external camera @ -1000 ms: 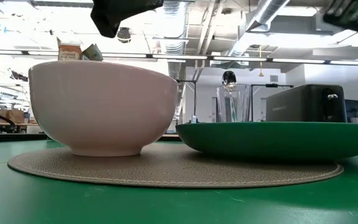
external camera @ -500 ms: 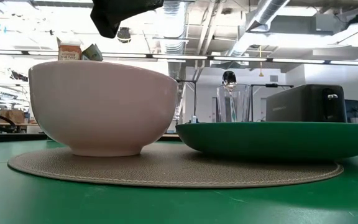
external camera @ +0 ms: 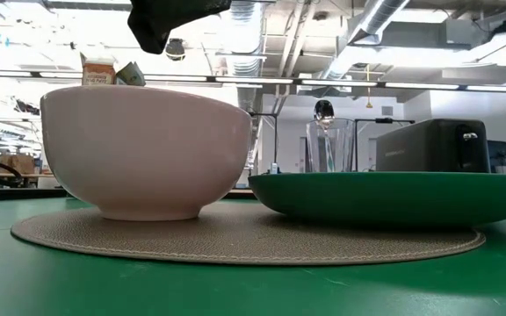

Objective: Arrange a breakfast setting
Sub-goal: Put the red apple on top of the brown tablemat

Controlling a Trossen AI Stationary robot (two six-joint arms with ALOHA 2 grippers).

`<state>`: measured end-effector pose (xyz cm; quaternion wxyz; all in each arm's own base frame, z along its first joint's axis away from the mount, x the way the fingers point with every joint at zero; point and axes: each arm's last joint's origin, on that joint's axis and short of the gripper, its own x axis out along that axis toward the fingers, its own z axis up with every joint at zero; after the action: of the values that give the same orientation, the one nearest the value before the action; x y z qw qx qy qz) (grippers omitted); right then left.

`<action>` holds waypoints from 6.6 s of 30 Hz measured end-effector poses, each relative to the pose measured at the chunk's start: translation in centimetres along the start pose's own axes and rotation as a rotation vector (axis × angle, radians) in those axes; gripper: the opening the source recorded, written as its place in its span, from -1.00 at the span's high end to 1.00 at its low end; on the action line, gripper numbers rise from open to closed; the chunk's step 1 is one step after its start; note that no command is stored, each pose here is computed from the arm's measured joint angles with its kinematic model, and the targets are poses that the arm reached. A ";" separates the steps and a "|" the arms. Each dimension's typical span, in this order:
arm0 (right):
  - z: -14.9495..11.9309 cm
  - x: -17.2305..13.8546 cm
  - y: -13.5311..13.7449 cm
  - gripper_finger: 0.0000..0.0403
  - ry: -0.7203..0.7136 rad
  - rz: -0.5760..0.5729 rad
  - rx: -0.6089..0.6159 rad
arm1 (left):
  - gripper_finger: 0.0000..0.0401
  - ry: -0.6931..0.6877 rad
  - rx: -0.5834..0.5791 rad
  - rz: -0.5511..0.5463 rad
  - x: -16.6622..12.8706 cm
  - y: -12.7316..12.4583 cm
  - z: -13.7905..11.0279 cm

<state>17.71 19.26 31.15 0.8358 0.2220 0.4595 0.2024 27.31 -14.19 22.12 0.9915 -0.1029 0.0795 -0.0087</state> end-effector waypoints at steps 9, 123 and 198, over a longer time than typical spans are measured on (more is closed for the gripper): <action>-1.1 0.7 -0.8 -0.32 0.102 -0.118 0.095 | -0.58 0.000 -0.003 0.000 0.0 0.0 0.0; -10.9 11.6 -0.4 -0.92 0.351 -0.591 0.408 | -0.58 0.021 0.014 0.014 0.2 0.4 -0.2; 8.9 2.9 -10.5 -0.52 -0.607 -0.435 -0.372 | -0.91 -0.035 0.198 -0.017 1.4 2.9 1.3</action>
<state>28.17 10.59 27.59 0.9825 0.0144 0.1840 0.0260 28.92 -11.15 22.55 0.9979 -0.0052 0.0601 -0.0232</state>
